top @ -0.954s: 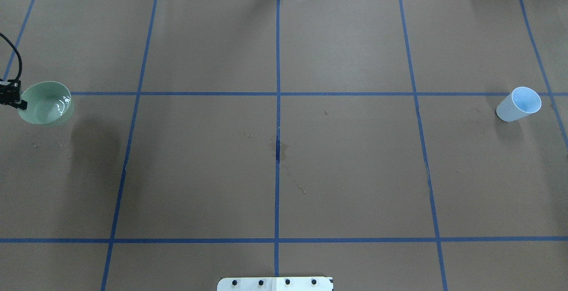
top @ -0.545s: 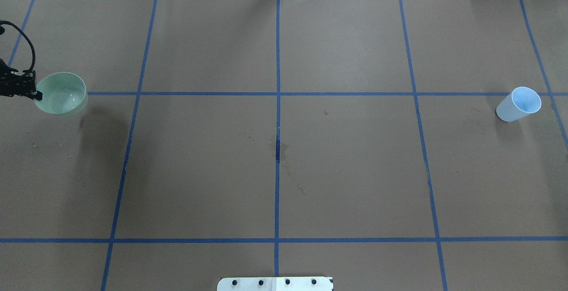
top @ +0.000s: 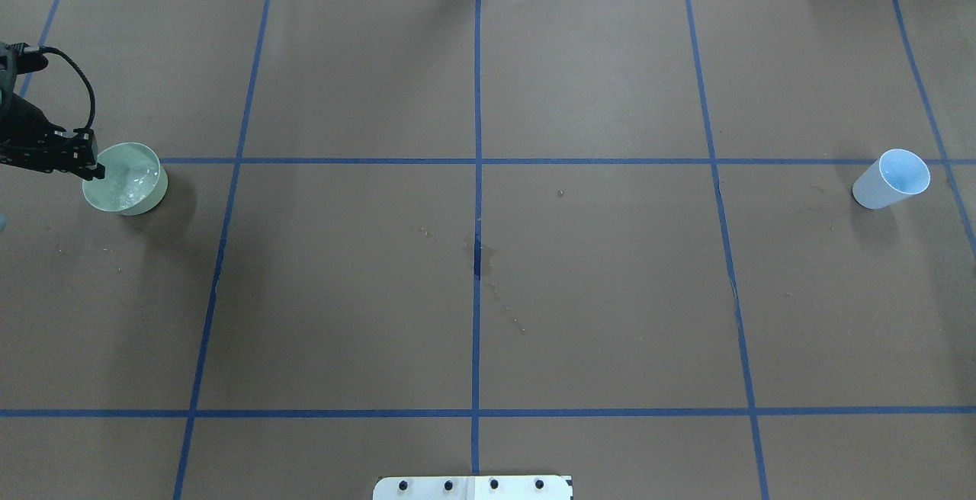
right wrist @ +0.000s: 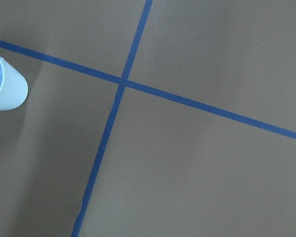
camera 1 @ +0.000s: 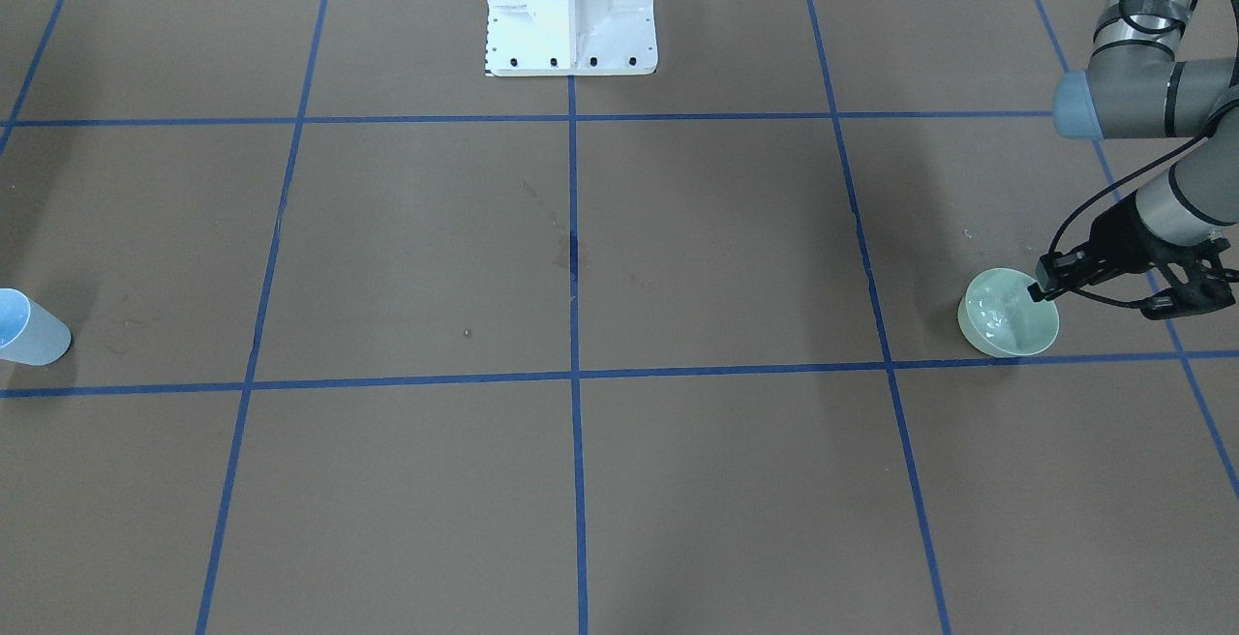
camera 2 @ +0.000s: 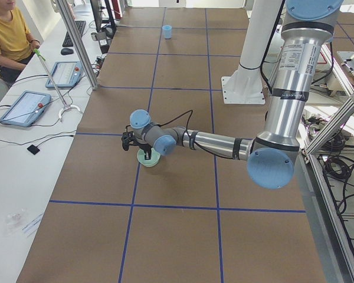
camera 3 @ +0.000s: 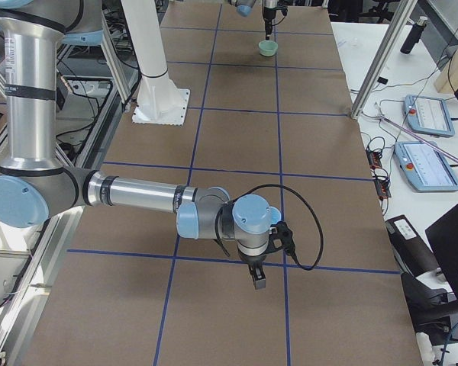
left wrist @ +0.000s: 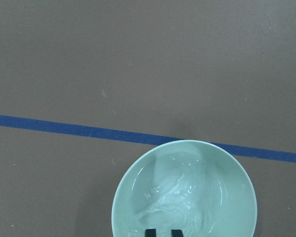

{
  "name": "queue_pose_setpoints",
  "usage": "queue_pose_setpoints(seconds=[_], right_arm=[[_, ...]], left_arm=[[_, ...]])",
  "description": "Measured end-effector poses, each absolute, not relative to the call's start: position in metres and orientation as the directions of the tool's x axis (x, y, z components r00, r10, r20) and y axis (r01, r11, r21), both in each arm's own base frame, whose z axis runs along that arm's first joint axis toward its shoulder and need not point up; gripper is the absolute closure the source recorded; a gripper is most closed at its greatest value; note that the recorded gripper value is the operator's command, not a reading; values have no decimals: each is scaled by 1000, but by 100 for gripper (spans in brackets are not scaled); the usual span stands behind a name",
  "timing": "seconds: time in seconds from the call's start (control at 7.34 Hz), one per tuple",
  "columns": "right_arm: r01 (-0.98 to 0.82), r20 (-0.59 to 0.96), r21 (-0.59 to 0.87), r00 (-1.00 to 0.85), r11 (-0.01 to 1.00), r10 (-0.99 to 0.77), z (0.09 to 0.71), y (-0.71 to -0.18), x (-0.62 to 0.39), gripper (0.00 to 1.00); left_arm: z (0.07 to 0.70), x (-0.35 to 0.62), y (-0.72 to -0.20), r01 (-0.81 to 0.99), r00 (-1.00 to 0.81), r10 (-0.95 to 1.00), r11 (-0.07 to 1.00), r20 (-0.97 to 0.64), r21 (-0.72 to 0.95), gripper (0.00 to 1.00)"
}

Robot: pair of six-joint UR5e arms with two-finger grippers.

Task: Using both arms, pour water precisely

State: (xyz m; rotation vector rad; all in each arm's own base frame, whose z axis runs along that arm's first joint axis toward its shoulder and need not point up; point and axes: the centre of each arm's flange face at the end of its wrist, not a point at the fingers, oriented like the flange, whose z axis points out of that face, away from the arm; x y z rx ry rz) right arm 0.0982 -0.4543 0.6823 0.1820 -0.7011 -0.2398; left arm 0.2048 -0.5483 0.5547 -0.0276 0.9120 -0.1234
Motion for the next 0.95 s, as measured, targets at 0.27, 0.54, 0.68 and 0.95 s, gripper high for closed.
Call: queue_pose_setpoints(seconds=[0.27,0.54,0.68,0.95], right_arm=[[156,614,245,738,957,-278,682,-454,98,0],[156,614,245,738,957,-278,682,-454,98,0],[156,615,244,738,957,-277,683,-454,98,0],[157,615,243,738,957,-277,683,-454,98,0]], left_arm=[[548,208,-547,76,592,-101,995,-799,-70,0],[534,200,-544,72,574,-85,996,-814,-53,0],[528,185,-546,88,569,-79,996,-818,-35,0],[545,125,-544,84,596,3,994,-803,66,0]])
